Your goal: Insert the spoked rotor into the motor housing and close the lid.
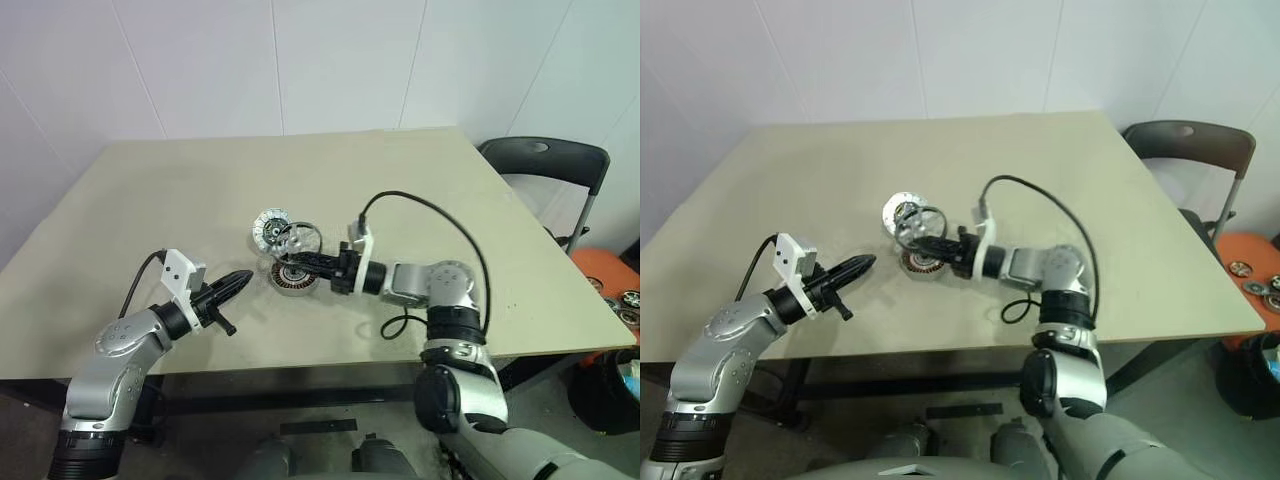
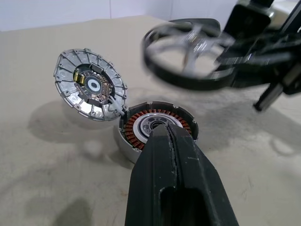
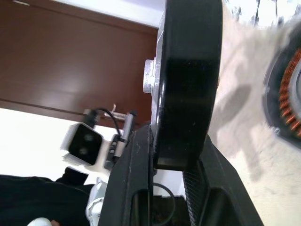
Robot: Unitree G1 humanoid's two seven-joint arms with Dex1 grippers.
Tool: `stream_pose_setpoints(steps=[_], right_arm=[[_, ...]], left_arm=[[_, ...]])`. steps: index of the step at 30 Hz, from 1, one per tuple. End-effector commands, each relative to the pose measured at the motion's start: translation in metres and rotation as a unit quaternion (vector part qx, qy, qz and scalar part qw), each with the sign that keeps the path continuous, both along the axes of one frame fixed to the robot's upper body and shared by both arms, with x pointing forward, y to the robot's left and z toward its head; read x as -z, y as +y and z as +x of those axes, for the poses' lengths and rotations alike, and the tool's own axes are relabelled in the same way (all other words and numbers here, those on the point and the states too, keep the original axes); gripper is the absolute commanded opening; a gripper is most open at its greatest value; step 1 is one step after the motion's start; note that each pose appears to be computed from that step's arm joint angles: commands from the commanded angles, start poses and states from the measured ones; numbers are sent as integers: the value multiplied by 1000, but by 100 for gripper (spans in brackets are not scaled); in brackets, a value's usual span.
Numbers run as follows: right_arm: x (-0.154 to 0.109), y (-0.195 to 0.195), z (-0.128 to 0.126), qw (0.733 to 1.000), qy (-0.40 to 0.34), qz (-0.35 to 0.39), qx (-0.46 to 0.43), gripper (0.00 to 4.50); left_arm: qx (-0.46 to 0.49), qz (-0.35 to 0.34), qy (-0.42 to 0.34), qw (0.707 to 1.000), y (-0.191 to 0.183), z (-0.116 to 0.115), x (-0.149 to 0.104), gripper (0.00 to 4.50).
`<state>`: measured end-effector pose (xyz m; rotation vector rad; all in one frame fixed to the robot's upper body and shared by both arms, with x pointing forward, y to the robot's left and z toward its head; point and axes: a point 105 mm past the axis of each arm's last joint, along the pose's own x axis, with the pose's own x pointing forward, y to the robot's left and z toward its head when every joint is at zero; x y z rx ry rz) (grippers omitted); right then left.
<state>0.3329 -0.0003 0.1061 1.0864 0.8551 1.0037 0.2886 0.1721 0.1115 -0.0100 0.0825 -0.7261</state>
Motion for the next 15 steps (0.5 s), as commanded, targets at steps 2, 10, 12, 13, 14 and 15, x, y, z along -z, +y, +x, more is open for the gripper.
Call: stream_pose_setpoints(steps=[2,10,12,13,14,15], right_arm=[[3,10,10,999,-4,-20,26,75],[15,14,15,999,-1,-39,38,75],[18,15,15,999,3,-39,37,75],[18,16,14,999,4,-39,37,75],[19,17,14,999,4,-38,36,75],[20,18,13,999,6,-37,37,75]], left_arm=[[1,4,-27,1000,-2,-2,-11,0],[-3,4,-28,1000,-2,-3,-17,0],[-3,6,-27,1000,-1,-2,-17,0],[-3,6,-26,1000,-2,-2,-17,0],[-3,6,-26,1000,-2,-2,-16,0],[-3,6,-26,1000,-2,-3,-16,0]])
